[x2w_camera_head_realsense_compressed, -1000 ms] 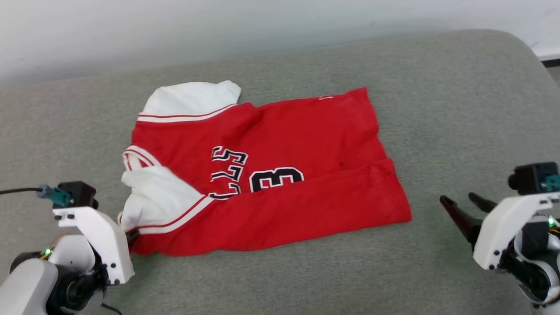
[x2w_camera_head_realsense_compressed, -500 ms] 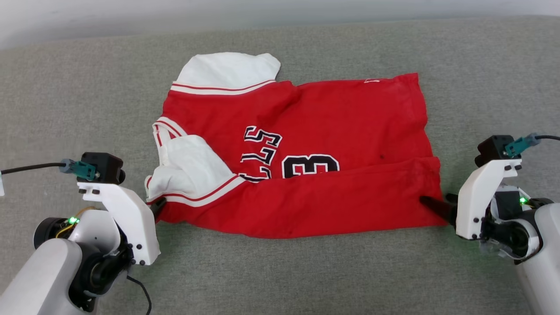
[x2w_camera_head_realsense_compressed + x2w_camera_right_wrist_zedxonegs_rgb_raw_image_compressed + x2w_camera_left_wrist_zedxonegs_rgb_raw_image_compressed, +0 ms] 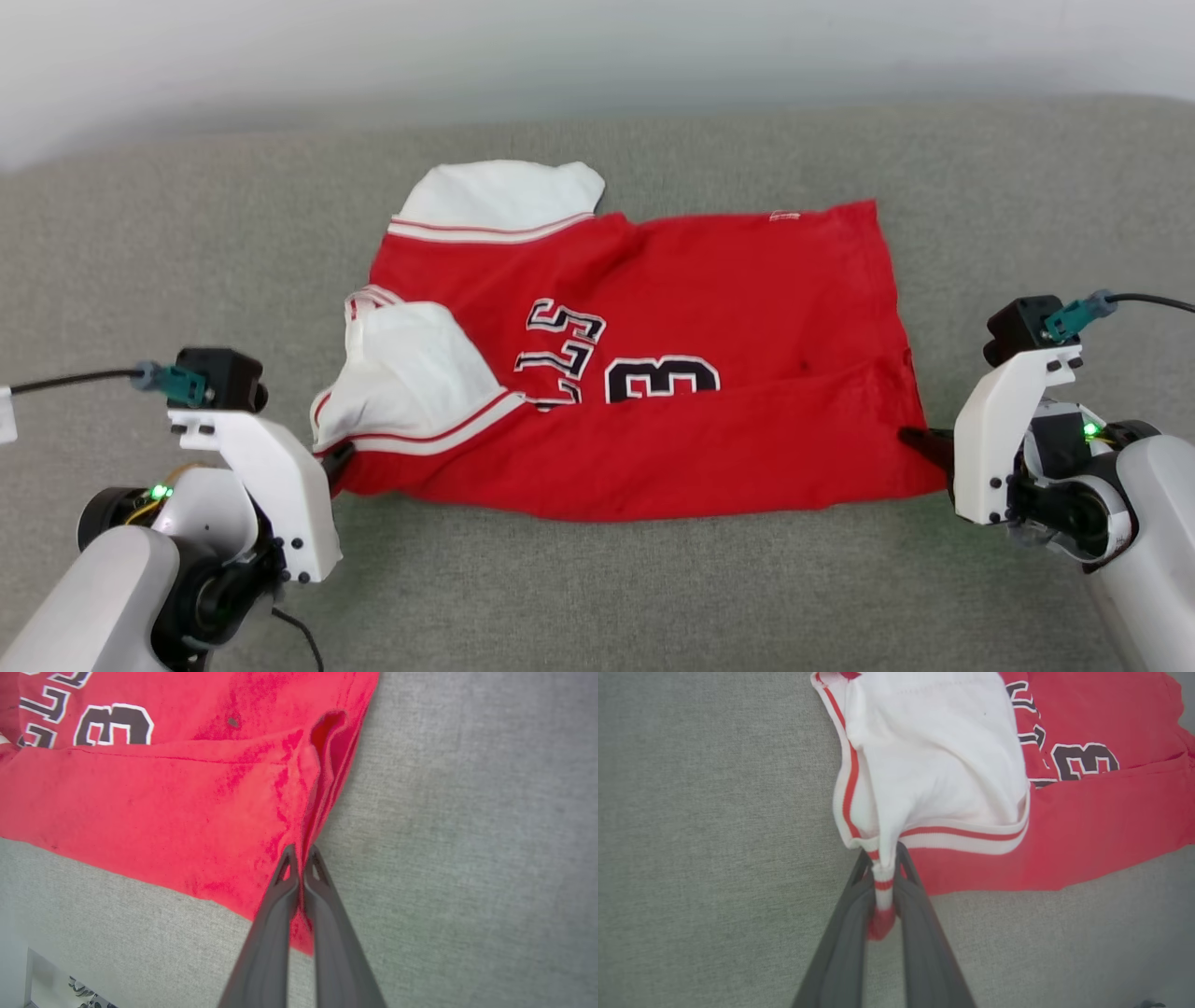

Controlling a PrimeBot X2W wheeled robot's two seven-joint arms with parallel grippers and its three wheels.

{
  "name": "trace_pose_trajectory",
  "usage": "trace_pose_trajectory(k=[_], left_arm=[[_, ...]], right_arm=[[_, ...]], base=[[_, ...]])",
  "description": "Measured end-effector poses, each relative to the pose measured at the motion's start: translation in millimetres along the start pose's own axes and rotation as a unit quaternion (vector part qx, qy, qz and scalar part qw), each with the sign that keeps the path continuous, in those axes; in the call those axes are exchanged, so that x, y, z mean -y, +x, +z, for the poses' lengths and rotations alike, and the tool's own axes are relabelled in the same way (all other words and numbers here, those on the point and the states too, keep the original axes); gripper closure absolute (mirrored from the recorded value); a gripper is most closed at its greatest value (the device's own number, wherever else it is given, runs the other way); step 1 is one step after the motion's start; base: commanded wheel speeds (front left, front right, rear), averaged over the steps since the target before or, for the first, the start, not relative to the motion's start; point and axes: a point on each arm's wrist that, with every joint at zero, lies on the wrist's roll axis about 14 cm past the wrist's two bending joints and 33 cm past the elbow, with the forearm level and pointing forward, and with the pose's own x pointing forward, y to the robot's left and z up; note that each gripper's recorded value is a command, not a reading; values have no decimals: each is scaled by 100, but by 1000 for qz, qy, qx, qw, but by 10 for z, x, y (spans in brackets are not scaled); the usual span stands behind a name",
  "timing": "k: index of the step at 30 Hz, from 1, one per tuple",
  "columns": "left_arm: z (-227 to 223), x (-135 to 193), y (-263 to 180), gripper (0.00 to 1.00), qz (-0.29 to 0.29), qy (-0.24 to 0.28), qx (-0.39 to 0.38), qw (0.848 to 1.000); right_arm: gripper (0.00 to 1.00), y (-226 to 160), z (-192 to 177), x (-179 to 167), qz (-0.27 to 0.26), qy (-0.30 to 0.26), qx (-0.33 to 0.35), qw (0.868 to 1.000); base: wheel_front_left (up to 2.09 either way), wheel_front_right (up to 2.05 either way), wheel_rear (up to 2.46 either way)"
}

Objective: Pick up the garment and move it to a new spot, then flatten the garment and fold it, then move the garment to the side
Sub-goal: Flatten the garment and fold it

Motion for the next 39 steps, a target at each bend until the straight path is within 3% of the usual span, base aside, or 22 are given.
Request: trace_pose_trajectory(k=[8,18,19,20,21,22,23,26,29,33,34,35,39], left_arm=[[-92,4,-360,100,9,2,18,1000],[-677,-77,-685,100,28,-50,-20,998],[-755,-77,-682,100,27,-57,-30,998],[-813,-75,-675,100,27,-62,-37,997],[-838,-73,-660,84,27,-66,-37,997],[-830,-70,-641,22,27,-72,-32,997],[-837,-63,-623,0,26,-76,-33,996],[-773,-71,-561,0,29,-71,-20,997],[-381,-95,-507,0,39,-40,44,997],[155,-71,-479,0,48,-10,129,990],[155,-71,-479,0,48,-10,129,990],[425,-30,-457,0,50,8,168,984],[835,37,-334,0,52,30,213,975]], right_arm=[[100,-383,82,-233,14,-37,55,998],[100,-607,-470,-219,13,-9,43,999],[98,-596,-537,-205,11,-2,40,999],[55,-576,-602,-197,11,6,37,999],[0,-555,-646,-196,11,13,39,999],[0,-538,-659,-198,10,16,45,999],[0,-525,-658,-210,12,19,50,998],[0,-535,-558,-253,16,15,91,996],[0,-691,-261,-224,3,-2,191,982],[0,-933,26,-83,-30,-18,292,956],[0,-933,26,-83,-30,-18,292,956],[0,-1044,127,-33,-46,-25,331,942],[0,-1224,305,29,-68,-35,390,918]], base=[[0,0,0],[0,0,0],[0,0,0],[0,0,0],[0,0,0],[0,0,0],[0,0,0],[0,0,0],[0,0,0],[0,0,0],[0,0,0],[0,0,0],[0,0,0]])
